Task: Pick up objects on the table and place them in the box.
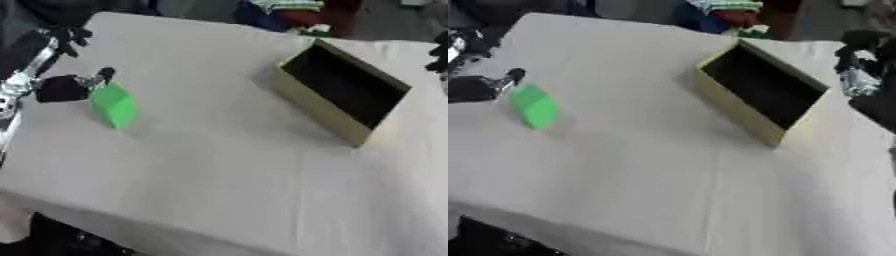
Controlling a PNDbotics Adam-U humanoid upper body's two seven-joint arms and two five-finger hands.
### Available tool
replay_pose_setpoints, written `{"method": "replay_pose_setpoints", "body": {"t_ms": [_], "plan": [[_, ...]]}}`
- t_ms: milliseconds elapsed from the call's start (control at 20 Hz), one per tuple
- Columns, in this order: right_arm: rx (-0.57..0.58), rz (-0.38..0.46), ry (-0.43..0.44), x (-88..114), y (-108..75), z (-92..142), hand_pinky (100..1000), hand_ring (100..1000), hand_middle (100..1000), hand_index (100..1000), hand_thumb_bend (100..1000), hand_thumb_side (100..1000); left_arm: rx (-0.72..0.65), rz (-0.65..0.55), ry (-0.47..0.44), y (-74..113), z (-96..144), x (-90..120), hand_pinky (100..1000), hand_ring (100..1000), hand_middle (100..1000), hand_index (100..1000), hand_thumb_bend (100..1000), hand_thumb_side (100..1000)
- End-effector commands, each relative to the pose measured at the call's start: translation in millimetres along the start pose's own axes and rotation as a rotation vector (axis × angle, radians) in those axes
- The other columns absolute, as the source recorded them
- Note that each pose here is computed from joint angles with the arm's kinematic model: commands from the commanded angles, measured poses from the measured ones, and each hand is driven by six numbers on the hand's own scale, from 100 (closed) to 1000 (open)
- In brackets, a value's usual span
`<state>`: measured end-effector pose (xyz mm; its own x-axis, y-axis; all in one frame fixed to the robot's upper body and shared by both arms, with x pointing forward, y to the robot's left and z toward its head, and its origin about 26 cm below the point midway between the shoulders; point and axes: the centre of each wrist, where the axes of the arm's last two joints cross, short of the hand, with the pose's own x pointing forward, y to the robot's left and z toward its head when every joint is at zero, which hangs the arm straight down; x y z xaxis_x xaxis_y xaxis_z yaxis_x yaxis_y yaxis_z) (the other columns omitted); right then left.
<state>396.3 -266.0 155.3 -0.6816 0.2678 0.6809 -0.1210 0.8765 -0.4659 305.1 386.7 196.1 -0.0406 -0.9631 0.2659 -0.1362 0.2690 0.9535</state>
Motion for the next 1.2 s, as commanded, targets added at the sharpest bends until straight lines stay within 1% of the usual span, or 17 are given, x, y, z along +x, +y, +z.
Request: {"method": "replay_pose_setpoints", "body": {"t_ms": [50,250,400,450,600,800,850,950,1050,1200], "plan": [[0.005,0.026,-0.022,6,-8.4,-4,635,871,588,792,100,392,-0.005,-0.054,0.009,13.9,-5,-4,772,707,735,893,455,595],[0.007,0.027,-0.02,6,-8.3,-4,636,871,589,792,100,391,-0.03,-0.063,0.036,11.3,-10,-10,777,718,742,898,493,668],[0.007,0.028,-0.019,6,-8.4,-4,636,871,589,792,100,391,-0.048,-0.076,0.053,8.8,-13,-14,779,721,745,899,500,675],[0.008,0.028,-0.018,6,-8.4,-4,636,872,588,792,100,391,-0.055,-0.079,0.058,7.8,-14,-15,785,730,752,904,521,690],[0.009,0.027,-0.018,6,-8.1,-4,636,872,588,792,100,391,-0.089,-0.091,0.072,3.5,-18,-18,786,734,754,904,531,696],[0.009,0.027,-0.017,6,-8.0,-4,636,872,588,792,100,391,-0.11,-0.097,0.076,1.1,-21,-21,786,734,754,904,531,696],[0.009,0.027,-0.017,6,-7.9,-4,636,872,588,793,100,391,-0.118,-0.096,0.076,-0.3,-22,-21,783,732,749,899,527,717],[0.01,0.026,-0.017,5,-7.7,-4,636,872,588,793,100,391,-0.147,-0.091,0.078,-3.6,-26,-22,781,731,746,896,517,718],[0.01,0.025,-0.017,5,-7.6,-4,636,872,588,793,100,390,-0.168,-0.083,0.081,-6.4,-29,-23,778,726,740,891,475,742],[0.011,0.025,-0.017,5,-7.5,-4,636,872,588,793,100,390,-0.193,-0.074,0.086,-11.0,-32,-25,777,726,740,890,479,748]]}}
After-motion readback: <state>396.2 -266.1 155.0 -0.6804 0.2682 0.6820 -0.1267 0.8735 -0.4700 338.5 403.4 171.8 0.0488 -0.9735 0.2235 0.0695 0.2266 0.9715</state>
